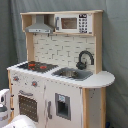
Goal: Play with the kitchen
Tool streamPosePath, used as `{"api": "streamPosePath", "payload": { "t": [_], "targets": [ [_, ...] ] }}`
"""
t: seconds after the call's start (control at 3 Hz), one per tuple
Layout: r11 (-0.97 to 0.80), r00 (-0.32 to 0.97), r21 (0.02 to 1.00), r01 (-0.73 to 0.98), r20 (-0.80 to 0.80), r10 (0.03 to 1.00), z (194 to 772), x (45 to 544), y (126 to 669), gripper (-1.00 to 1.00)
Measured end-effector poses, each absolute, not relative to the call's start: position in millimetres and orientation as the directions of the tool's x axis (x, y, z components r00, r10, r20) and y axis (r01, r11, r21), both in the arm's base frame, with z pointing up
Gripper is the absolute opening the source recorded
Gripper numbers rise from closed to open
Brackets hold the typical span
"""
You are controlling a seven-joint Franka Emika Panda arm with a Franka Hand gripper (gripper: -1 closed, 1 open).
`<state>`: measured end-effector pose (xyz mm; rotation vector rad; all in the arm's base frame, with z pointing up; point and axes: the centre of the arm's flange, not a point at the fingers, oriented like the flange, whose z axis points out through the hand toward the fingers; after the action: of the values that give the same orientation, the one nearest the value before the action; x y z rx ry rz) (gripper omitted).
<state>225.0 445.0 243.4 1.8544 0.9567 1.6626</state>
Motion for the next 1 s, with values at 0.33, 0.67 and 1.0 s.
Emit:
{"api": "streamPosePath", "payload": {
  "t": [0.33,0.67,1.0],
  "targets": [
    [-0.629,0.022,0.760,0.164,0.635,0.773,247,253,423,1.00],
    [-0.604,0.013,0.781,0.159,0.610,0.793,253,275,412,1.00],
    [-0.577,0.002,0.800,0.166,0.585,0.811,254,294,402,1.00]
  ]
}}
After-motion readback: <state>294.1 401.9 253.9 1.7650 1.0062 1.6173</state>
